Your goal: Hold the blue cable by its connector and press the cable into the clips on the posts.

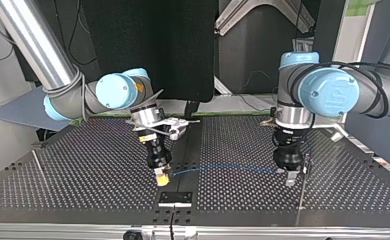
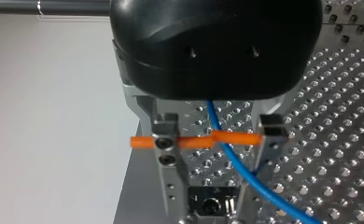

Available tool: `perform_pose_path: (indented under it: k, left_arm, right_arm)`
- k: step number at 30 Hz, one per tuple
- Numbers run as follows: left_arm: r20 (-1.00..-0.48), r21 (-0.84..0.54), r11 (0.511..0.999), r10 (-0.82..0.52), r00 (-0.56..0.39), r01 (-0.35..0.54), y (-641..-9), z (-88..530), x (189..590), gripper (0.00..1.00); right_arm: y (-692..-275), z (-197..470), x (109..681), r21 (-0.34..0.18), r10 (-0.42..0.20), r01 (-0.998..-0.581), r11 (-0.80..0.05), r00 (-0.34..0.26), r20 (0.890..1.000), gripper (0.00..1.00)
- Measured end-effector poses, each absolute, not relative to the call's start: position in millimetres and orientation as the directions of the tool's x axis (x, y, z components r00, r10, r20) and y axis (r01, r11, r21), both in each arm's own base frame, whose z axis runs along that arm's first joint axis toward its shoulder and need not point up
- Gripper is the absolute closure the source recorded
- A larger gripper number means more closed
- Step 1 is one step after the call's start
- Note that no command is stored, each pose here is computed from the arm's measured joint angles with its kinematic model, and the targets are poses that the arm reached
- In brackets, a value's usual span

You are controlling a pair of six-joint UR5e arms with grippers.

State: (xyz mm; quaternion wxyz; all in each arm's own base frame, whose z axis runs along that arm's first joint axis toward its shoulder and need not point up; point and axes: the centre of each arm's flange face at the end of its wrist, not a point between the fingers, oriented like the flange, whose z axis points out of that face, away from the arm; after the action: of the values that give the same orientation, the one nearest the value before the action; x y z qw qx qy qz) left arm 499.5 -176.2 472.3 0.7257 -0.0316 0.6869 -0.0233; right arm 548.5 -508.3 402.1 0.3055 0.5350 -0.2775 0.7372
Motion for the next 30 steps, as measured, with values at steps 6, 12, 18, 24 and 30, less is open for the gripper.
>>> perform_pose_path:
  k: [6,12,18,24,30]
  left_arm:
    - [-0.995,-0.080,0.996,-0.078,0.059,-0.032,-175.6,472.4,498.8,1.00]
    - [-0.995,-0.087,0.996,-0.085,0.052,-0.034,-178.9,471.5,496.5,1.00]
    - [-0.994,-0.104,0.993,-0.102,0.043,-0.049,-179.0,470.2,494.6,1.00]
    - [-0.994,-0.101,0.992,-0.098,0.042,-0.070,-180.3,469.7,492.8,1.00]
    - [-0.995,-0.096,0.994,-0.093,0.047,-0.058,-187.4,466.0,490.8,1.00]
  right_arm:
    - [-508.2,402.2,548.6,-0.080,0.155,-0.748,-0.659,-0.240,0.958,1.00]
    - [-506.9,402.2,549.7,-0.079,0.155,-0.746,-0.661,-0.239,0.959,1.00]
    - [-505.7,401.6,550.4,-0.079,0.152,-0.745,-0.662,-0.237,0.960,1.00]
    - [-505.0,400.3,550.2,-0.077,0.147,-0.747,-0.661,-0.229,0.962,1.00]
    - [-502.2,388.5,548.0,-0.077,0.123,-0.749,-0.658,-0.207,0.971,1.00]
